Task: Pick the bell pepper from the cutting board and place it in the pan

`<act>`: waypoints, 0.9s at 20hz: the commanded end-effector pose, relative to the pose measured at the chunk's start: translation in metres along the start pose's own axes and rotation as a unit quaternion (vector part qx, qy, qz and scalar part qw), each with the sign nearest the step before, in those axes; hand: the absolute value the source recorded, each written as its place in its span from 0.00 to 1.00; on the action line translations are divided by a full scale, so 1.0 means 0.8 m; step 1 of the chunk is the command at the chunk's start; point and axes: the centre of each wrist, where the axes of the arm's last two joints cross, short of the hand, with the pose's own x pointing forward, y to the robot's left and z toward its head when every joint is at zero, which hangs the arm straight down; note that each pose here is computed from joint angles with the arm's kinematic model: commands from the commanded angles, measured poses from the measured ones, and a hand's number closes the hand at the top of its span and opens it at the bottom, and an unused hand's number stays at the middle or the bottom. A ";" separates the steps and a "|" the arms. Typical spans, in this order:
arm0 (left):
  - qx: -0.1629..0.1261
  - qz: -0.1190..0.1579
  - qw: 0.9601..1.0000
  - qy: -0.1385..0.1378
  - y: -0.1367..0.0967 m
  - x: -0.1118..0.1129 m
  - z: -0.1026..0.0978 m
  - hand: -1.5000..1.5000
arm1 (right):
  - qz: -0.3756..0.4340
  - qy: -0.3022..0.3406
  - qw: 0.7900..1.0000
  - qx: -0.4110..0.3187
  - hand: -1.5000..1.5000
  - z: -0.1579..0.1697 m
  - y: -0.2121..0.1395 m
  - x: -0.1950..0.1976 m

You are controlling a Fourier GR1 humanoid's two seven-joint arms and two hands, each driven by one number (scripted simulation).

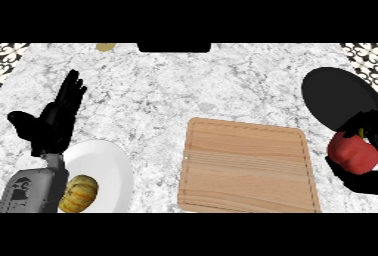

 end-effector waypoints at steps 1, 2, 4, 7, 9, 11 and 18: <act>-0.002 -0.006 1.000 -0.007 0.005 0.003 0.001 0.50 | -0.035 0.029 0.998 -0.038 1.00 -0.042 -0.039 -0.054; -0.003 0.010 1.000 0.000 -0.018 -0.005 0.009 0.50 | -0.005 0.031 0.999 -0.034 1.00 -0.048 -0.035 -0.069; -0.008 0.001 1.000 -0.006 -0.004 -0.004 0.008 0.50 | 0.024 0.051 0.997 -0.053 1.00 -0.086 -0.064 -0.075; -0.015 0.003 1.000 -0.003 -0.020 0.007 0.001 0.50 | 0.044 0.057 0.995 -0.067 1.00 -0.086 -0.064 -0.128; -0.018 0.002 1.000 -0.016 -0.031 0.005 0.001 0.50 | 0.079 0.054 0.993 -0.064 1.00 -0.089 -0.066 -0.151; -0.028 -0.002 0.999 -0.018 -0.013 0.019 -0.008 0.50 | 0.125 0.061 0.987 -0.082 1.00 -0.089 -0.073 -0.167; -0.037 0.002 0.999 -0.014 -0.020 0.010 -0.009 0.50 | 0.114 0.089 0.985 -0.097 1.00 -0.112 -0.032 -0.210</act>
